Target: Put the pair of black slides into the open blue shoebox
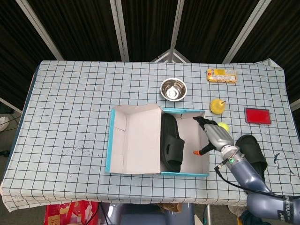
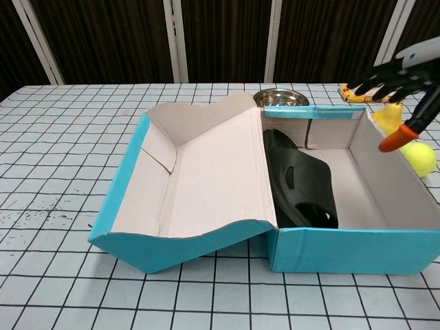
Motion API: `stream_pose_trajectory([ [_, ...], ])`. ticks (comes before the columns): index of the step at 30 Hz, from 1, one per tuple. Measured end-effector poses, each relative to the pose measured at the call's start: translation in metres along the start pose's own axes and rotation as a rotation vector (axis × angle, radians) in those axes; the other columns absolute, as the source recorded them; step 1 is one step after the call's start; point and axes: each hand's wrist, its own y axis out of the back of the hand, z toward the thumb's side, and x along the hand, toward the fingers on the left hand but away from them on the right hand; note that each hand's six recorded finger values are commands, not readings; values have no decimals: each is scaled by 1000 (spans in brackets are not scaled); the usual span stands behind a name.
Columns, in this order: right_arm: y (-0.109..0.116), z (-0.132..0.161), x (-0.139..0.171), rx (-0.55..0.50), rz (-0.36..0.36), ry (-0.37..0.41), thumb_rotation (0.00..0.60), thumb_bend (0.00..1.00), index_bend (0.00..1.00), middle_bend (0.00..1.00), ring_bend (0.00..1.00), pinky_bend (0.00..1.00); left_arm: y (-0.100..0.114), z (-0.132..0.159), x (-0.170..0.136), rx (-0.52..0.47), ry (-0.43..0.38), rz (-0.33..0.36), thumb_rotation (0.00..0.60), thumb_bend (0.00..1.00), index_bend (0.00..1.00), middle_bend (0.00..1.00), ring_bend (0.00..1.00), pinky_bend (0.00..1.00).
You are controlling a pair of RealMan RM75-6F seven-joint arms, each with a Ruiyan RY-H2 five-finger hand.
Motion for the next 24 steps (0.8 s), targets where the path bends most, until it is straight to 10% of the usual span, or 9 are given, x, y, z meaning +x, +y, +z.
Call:
stream_pose_trajectory([
  [7,44,-30,21,82,-98,-81,600,0,0,0,0,0,0,-3,1,17,15,2,600,813,170,49,0,49],
  [24,46,-168,40,397,-31,-381,600,0,0,0,0,0,1,-10,2,65,63,26,600,813,170,48,0,49],
])
